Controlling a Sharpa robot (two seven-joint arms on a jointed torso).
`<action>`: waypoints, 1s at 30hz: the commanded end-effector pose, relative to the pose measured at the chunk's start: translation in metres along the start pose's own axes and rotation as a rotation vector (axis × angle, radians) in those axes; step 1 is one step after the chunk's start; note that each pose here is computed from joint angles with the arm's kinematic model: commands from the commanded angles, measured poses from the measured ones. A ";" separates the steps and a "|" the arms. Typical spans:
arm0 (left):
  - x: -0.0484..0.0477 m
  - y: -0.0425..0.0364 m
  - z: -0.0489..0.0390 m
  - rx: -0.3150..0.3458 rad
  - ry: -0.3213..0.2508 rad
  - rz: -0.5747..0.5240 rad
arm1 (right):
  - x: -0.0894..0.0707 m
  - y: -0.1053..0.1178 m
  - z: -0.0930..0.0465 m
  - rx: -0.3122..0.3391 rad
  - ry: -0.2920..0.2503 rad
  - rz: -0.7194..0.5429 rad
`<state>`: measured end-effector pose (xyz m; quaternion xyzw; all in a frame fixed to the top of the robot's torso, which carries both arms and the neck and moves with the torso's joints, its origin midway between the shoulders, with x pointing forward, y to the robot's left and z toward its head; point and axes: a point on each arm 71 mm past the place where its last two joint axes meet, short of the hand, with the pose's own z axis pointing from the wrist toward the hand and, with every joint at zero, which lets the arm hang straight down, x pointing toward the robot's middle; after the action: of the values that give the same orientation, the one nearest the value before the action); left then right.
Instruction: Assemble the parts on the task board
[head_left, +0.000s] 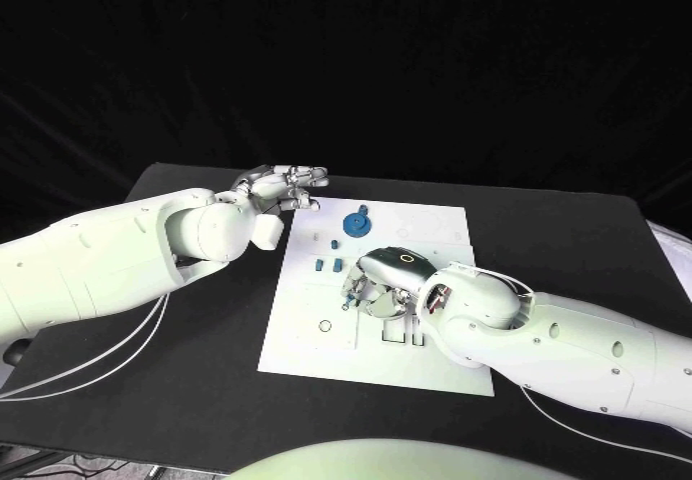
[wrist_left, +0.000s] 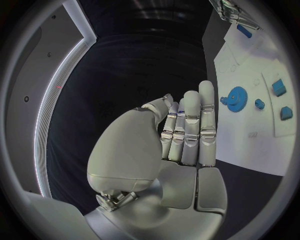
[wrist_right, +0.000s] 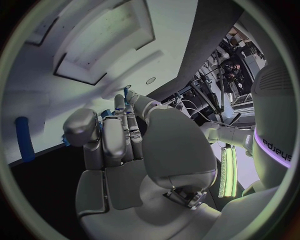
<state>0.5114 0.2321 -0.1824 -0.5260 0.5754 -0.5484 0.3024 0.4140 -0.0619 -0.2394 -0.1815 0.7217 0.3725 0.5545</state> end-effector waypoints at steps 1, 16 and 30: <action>0.0026 -0.0007 0.0001 0.008 0.022 0.003 | 0.005 0.001 0.000 -0.008 0.030 -0.021; 0.0012 -0.0002 0.0006 -0.002 0.027 0.010 | 0.010 0.002 0.003 -0.005 0.056 -0.045; 0.0013 0.0003 0.0009 -0.007 0.029 0.010 | 0.013 0.007 0.005 0.004 0.068 -0.075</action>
<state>0.5122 0.2332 -0.1835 -0.5236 0.5808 -0.5460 0.3008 0.4096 -0.0512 -0.2445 -0.2089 0.7239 0.3628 0.5484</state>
